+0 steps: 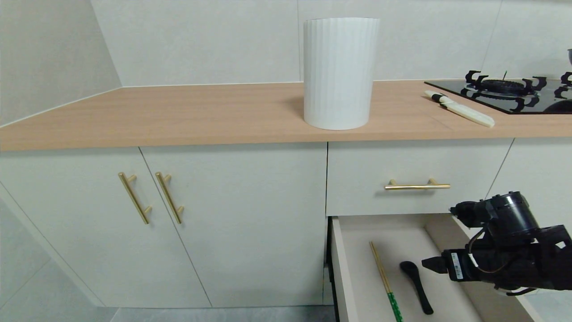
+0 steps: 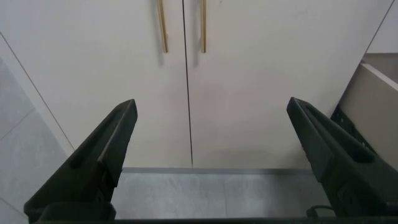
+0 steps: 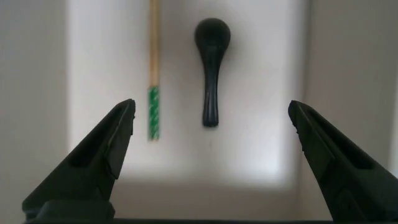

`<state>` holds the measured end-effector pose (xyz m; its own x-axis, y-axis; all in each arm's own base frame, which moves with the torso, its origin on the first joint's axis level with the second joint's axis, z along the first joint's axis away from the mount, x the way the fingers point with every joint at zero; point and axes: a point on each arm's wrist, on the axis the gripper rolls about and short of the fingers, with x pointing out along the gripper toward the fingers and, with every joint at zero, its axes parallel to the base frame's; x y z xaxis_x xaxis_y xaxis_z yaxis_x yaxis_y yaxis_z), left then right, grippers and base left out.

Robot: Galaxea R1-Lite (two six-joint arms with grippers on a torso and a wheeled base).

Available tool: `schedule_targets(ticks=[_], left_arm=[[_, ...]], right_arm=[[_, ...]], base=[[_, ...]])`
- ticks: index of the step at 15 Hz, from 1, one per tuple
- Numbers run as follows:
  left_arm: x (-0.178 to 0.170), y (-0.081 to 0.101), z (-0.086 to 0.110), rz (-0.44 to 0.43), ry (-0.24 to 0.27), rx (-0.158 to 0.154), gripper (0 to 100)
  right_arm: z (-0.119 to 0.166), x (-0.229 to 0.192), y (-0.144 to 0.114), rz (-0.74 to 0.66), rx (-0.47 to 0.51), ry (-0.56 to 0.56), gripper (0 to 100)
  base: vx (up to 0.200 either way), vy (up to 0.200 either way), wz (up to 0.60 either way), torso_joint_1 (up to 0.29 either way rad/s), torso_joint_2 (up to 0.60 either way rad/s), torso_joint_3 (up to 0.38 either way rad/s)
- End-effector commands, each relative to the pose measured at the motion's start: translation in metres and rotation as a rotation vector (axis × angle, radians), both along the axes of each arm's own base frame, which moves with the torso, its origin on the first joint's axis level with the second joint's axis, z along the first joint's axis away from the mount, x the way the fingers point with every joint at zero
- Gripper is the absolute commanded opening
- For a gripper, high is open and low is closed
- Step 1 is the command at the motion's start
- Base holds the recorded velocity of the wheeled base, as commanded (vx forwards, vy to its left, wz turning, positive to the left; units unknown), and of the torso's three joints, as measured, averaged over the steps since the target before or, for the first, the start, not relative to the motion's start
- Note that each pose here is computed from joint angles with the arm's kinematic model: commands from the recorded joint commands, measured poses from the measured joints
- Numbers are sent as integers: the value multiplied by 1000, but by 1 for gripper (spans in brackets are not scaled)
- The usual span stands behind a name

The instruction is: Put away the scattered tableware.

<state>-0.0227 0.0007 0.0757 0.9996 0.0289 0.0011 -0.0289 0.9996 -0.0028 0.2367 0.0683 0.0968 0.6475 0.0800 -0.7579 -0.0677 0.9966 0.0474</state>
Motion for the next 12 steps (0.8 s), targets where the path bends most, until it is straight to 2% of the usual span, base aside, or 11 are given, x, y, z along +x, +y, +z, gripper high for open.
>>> schedule_targets(ticks=[1, 5, 12], left_arm=[[0, 0, 0, 0, -1, -2, 100], [0, 0, 0, 0, 0, 0, 100], [0, 0, 0, 0, 0, 0, 100]], right_arm=[[37, -21, 3, 43, 37, -119, 100], [44, -32, 9, 76, 38, -139, 100], [43, -36, 10, 114, 8, -131, 100]], base=[[0, 0, 0, 0, 0, 0], [0, 0, 0, 0, 0, 0], [-200, 0, 0, 4, 2, 2]])
